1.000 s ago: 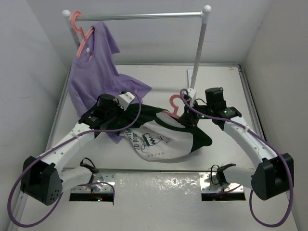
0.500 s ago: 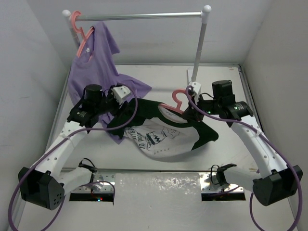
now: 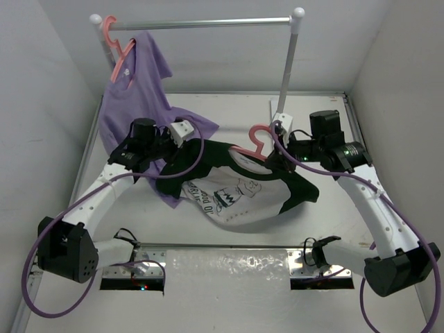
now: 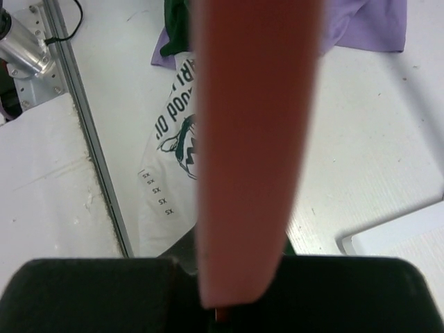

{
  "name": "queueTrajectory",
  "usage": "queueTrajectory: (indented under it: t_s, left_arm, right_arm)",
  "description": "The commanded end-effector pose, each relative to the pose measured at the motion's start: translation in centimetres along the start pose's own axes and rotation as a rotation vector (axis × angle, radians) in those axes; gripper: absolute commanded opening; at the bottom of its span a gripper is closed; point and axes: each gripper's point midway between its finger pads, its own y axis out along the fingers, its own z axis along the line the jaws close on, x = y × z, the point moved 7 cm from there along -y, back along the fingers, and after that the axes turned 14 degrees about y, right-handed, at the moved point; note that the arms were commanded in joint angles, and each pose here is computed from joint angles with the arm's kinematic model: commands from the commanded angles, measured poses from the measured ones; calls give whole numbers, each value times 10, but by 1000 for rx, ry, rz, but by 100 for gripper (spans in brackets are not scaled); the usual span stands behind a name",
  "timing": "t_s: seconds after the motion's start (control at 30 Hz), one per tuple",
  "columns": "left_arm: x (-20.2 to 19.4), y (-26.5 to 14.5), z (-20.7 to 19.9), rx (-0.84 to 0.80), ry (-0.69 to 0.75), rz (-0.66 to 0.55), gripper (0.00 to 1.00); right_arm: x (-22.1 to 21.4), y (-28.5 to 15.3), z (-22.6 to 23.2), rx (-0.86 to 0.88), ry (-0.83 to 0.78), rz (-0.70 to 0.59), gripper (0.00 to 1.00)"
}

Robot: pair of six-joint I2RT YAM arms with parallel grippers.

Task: Place the t-shirt on the hanger

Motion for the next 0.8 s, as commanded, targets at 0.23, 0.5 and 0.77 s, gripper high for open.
queueTrajectory:
  t_s: [0.23,0.5,0.77]
  left_arm:
    - [7,-26,53,95,-31,-96,0]
    - [5,-28,42,11,8,-127,0]
    - [2,-18,28,-110,21,-166,0]
  right_arm:
    - [15,-25,7,-1,-112,9,0]
    - [26,-27,9,22,-113,-5,0]
    - [33,-25,23,89,-122,-5,0]
